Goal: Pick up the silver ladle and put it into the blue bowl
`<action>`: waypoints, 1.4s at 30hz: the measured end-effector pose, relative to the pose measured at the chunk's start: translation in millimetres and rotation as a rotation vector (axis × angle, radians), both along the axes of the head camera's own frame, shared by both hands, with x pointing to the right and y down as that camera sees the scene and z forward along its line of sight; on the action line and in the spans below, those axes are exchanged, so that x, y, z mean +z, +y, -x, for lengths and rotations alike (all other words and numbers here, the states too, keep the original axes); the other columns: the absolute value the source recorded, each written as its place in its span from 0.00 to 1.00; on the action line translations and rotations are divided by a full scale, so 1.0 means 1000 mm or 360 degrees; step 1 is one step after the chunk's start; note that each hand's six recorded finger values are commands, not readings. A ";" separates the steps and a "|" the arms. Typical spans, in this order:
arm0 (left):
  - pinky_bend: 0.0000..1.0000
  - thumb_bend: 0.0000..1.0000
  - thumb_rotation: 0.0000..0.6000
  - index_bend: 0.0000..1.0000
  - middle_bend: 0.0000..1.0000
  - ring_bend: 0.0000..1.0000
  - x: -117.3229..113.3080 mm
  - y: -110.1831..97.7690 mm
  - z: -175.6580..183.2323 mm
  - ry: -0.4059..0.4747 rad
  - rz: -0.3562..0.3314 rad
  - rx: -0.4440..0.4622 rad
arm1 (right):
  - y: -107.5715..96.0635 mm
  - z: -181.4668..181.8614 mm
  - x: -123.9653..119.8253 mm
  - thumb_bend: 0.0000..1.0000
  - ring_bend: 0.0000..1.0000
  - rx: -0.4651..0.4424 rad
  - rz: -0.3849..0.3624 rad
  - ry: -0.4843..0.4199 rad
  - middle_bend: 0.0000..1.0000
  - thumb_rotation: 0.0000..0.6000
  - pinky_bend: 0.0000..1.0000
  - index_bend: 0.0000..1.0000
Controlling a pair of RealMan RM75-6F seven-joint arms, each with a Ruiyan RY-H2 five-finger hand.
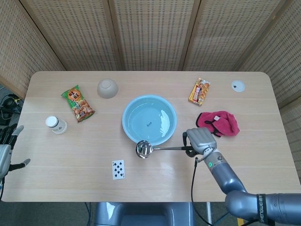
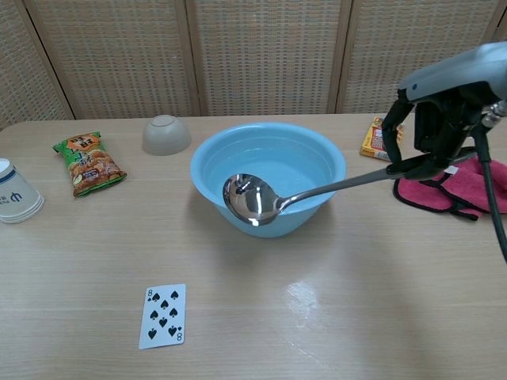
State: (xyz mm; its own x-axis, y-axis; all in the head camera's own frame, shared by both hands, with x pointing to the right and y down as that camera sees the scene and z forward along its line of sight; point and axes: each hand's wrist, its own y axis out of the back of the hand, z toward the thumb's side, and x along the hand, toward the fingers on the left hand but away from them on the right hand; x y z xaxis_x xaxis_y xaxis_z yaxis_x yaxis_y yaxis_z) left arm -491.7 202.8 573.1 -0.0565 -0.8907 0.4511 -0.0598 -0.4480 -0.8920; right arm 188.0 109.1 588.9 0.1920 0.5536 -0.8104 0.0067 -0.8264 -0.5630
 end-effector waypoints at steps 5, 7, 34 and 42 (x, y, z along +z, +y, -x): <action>0.00 0.00 1.00 0.00 0.00 0.00 -0.001 -0.001 0.002 0.0007 -0.0002 -0.0012 | -0.023 0.018 0.004 0.94 1.00 0.0020 -0.0055 0.0070 1.00 1.00 1.00 0.80; 0.00 0.00 1.00 0.00 0.00 0.00 -0.002 -0.002 0.003 0.0014 -0.0009 -0.0012 | -0.033 0.024 0.006 0.94 1.00 0.0042 -0.0079 0.0096 1.00 1.00 1.00 0.80; 0.00 0.00 1.00 0.00 0.00 0.00 -0.004 -0.008 0.016 0.0003 -0.0020 -0.0086 | -0.071 0.062 0.095 0.93 1.00 0.0081 -0.0171 0.0471 1.00 1.00 1.00 0.80; 0.00 0.00 1.00 0.00 0.00 0.00 -0.002 -0.010 0.019 0.0005 -0.0004 -0.0108 | -0.076 0.080 0.108 0.93 1.00 -0.0154 -0.0385 0.0623 1.00 1.00 1.00 0.80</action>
State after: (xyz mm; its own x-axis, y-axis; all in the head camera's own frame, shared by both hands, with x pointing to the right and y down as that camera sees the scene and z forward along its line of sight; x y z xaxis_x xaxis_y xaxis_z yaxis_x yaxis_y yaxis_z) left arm -511.2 192.9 571.2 -0.1154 -0.8859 0.4493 -0.0931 -0.4407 -0.8928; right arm 107.7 33.5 696.6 -0.0426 0.7303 -0.6818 -0.3153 -0.6574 -0.6844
